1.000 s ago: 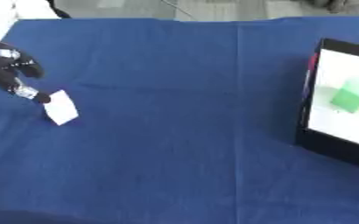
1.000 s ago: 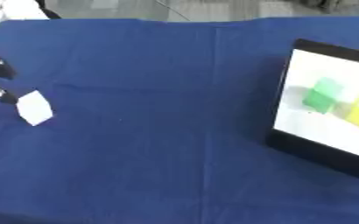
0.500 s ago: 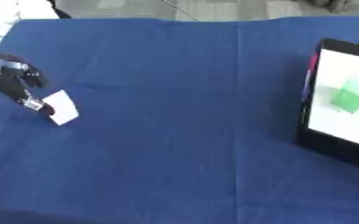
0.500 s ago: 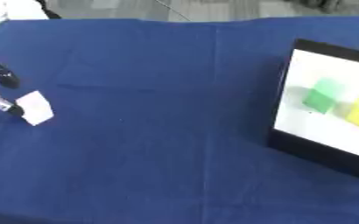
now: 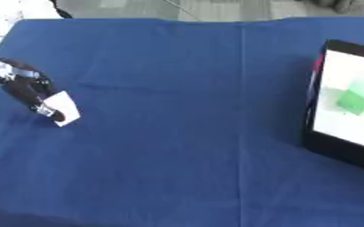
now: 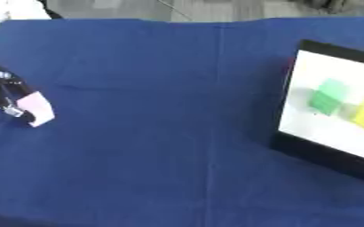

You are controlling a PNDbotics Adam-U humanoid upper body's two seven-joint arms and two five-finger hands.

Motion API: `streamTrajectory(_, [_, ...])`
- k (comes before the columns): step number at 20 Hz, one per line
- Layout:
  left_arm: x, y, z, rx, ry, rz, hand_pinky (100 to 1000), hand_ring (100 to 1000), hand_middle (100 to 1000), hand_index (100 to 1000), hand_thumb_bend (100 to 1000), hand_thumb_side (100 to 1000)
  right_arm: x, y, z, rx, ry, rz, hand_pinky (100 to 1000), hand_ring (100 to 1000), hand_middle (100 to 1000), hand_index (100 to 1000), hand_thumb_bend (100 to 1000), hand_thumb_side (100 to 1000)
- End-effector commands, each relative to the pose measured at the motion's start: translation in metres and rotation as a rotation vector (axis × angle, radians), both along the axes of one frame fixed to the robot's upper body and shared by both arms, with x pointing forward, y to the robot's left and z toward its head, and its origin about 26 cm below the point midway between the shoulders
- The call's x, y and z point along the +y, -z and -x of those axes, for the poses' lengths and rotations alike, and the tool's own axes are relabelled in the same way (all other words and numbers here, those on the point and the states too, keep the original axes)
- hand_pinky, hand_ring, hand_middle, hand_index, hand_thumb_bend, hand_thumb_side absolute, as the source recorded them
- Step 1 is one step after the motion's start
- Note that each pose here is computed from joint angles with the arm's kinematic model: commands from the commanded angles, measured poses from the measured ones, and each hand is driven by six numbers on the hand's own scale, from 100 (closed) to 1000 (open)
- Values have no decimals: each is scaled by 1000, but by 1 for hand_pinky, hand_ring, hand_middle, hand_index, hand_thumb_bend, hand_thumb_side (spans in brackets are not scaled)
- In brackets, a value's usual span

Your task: Pick up the objects with one hand, pass them to the other hand, and then place them into the box on the other side of the table.

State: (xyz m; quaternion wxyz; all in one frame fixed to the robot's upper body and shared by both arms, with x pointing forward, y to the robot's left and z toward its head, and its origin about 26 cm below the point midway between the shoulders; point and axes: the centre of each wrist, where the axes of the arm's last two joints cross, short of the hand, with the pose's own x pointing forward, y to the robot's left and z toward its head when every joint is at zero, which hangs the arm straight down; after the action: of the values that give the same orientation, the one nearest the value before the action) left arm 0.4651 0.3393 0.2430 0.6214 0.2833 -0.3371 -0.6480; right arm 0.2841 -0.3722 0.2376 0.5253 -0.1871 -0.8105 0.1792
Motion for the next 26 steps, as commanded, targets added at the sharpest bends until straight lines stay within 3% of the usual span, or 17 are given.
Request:
streamTrajectory(1, [6, -11, -1, -40, -27, -5, 923, 914, 804, 854, 672, 518, -2, -8, 1, -17, 2, 28, 1000, 1000, 1000, 1000, 100, 663])
streamTrajectory(6, [8, -3, -4, -33, -44, -26, 917, 910, 794, 845, 652, 489, -2, -7, 1, -16, 4, 27, 1000, 1000, 1000, 1000, 100, 665])
streamTrajectory(13, [6, -4, -5, -35, -32, -36, 901, 897, 771, 811, 452, 322, -3, -6, 0, -17, 13, 25, 1000, 1000, 1000, 1000, 100, 666])
streamTrajectory(16, [4, -8, -5, -48, -35, -31, 891, 885, 751, 773, 346, 296, -3, -6, 0, -18, 13, 26, 1000, 1000, 1000, 1000, 100, 666])
streamTrajectory(18, [3, -12, -5, -78, -50, -13, 873, 853, 714, 731, 223, 336, -3, -5, 0, -15, 15, 27, 1000, 1000, 1000, 1000, 100, 667])
streamTrajectory(21, [0, -21, 0, -137, -65, 34, 854, 802, 670, 699, 109, 314, -3, -5, 1, -16, 18, 30, 1000, 1000, 1000, 1000, 100, 666])
streamTrajectory(26, [-11, -51, 17, -277, -37, 126, 791, 705, 586, 634, 100, 236, -3, -6, 1, -25, 13, 28, 1000, 1000, 1000, 1000, 100, 664])
